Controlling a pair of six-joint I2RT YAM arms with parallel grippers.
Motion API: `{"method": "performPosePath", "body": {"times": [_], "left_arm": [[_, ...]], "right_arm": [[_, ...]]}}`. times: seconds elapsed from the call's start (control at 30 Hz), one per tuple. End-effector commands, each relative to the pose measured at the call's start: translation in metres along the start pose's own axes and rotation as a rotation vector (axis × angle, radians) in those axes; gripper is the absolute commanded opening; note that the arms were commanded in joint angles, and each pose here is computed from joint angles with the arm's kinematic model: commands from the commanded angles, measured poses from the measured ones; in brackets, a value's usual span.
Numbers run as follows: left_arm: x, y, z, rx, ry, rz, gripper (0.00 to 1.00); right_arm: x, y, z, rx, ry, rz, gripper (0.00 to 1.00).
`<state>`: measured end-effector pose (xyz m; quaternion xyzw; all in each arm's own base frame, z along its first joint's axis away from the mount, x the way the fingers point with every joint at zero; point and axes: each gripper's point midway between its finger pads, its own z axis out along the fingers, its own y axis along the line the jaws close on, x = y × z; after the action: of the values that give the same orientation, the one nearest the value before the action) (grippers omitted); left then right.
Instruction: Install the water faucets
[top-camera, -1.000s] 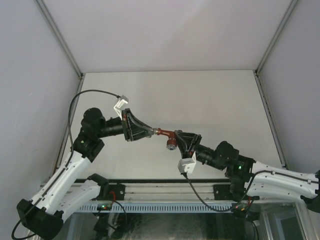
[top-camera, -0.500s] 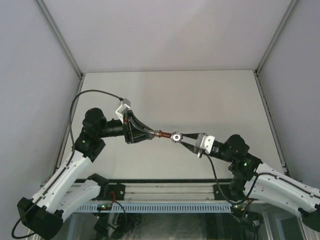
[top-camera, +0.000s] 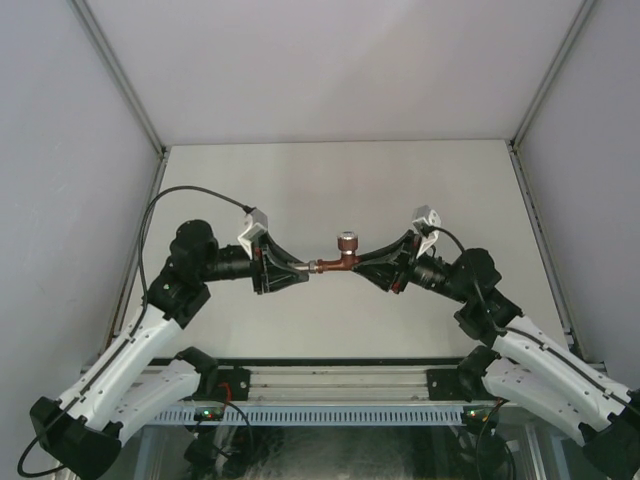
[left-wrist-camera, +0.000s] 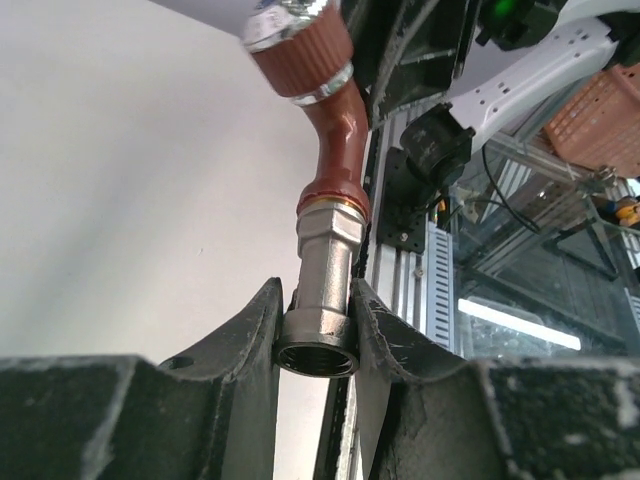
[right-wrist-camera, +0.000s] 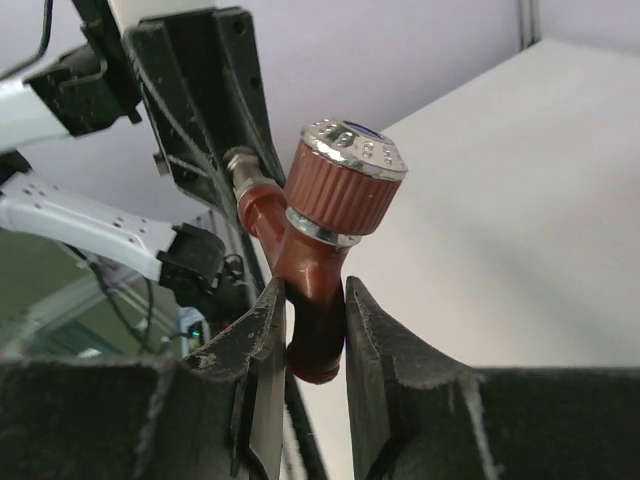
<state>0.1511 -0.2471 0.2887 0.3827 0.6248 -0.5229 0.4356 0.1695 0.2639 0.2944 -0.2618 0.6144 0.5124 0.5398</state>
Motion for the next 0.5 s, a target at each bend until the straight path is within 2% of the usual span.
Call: {"method": "performPosePath", "body": {"times": [0.0, 0.17, 0.37, 0.43, 0.47], "left_arm": [[0.003, -0.012, -0.002, 0.02, 0.043, 0.093, 0.0], [0.0, -0.008, -0.001, -0.021, 0.031, 0.126, 0.0], [-0.008, -0.01, -0.006, -0.051, -0.004, 0.174, 0.0], [-0.012, -0.01, -0.007, -0.068, -0.022, 0.175, 0.0], [-0.013, -0.007, -0.007, -0.089, -0.027, 0.167, 0.0]], "right_arm": [[-0.036, -0.007, 0.005, 0.047, -0.095, 0.22, 0.0], [-0.03, -0.014, 0.004, 0.047, -0.058, 0.352, 0.0], [-0.024, -0.011, 0.004, 0.031, -0.019, 0.427, 0.01], [-0.024, -0.01, 0.003, 0.034, -0.005, 0.433, 0.08], [-0.024, -0.01, 0.002, 0.031, -0.001, 0.416, 0.15]]}}
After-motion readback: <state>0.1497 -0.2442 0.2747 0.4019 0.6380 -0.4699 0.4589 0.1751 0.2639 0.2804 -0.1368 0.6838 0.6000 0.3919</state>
